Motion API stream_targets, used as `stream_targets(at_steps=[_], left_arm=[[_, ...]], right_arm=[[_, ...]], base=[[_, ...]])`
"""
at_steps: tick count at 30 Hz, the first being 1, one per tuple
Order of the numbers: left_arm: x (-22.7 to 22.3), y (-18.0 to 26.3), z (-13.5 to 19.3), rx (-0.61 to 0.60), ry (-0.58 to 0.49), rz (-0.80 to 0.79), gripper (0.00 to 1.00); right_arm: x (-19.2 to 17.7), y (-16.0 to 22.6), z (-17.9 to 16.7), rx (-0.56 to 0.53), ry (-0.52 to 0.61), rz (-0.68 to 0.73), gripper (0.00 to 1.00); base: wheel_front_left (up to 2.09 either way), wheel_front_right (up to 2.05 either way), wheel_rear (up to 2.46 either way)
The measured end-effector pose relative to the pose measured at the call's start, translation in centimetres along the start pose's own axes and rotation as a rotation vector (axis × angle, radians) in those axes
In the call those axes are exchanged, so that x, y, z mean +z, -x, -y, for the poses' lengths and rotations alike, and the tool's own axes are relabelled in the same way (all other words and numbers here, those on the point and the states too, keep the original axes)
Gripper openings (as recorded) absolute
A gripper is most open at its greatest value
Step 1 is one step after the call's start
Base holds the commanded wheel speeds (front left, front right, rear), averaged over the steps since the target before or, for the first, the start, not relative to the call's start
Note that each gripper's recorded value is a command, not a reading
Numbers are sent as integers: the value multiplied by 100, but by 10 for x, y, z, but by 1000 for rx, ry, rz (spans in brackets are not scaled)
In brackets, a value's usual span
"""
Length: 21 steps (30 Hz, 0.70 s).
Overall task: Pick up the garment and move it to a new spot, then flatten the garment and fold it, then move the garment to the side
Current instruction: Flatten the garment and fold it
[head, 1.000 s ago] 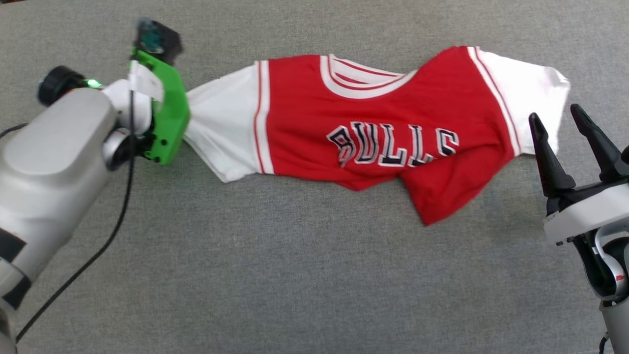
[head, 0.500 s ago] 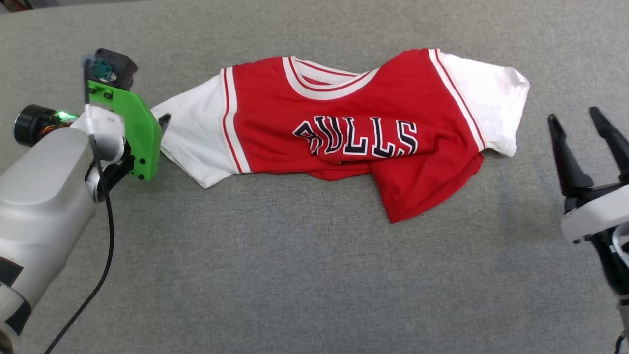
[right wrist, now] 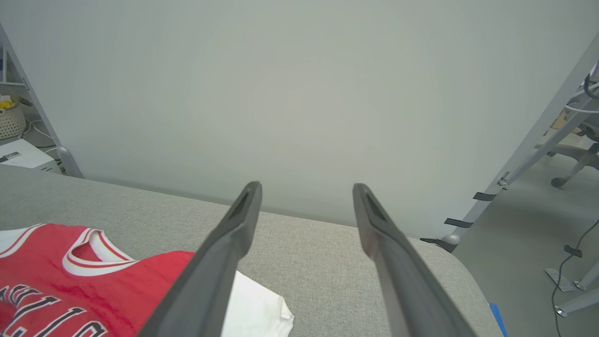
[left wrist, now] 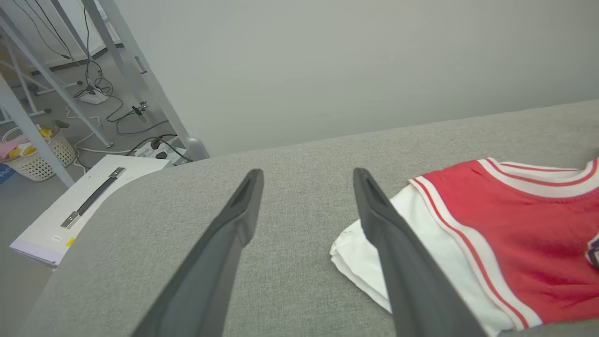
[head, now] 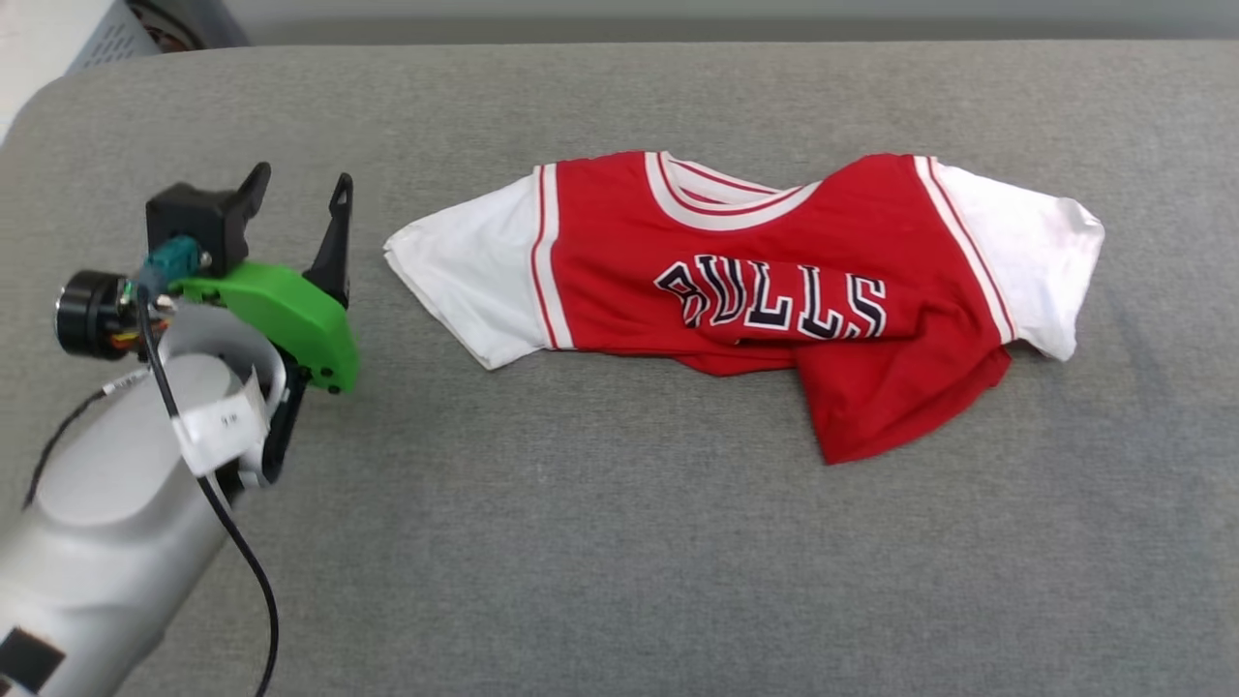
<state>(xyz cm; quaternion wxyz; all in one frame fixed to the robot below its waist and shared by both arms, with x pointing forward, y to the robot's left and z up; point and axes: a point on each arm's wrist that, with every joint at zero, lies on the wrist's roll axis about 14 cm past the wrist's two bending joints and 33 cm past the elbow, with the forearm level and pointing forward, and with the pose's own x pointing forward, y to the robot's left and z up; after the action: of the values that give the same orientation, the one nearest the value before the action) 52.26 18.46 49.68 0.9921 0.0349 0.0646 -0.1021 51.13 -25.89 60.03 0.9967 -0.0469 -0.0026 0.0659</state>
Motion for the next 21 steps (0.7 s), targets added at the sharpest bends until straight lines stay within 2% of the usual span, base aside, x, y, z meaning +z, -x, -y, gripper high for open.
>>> stream_targets(at_steps=[2, 5, 13, 21], left_arm=[[9, 10, -3, 37, 12, 42, 100], [24, 27, -6, 84, 15, 116, 100], [7, 55, -4, 148, 31, 147, 100], [-6, 42, -10, 173, 42, 161, 100]], right_arm=[[-6, -10, -2, 22, -27, -69, 100], [-30, -20, -5, 59, -24, -250, 100], [-110, -22, 6, 94, 25, -771, 100], [-167, -43, -4, 116, 41, -983, 100]], base=[[0, 0, 0], [0, 0, 0], [0, 0, 0], [0, 0, 0]])
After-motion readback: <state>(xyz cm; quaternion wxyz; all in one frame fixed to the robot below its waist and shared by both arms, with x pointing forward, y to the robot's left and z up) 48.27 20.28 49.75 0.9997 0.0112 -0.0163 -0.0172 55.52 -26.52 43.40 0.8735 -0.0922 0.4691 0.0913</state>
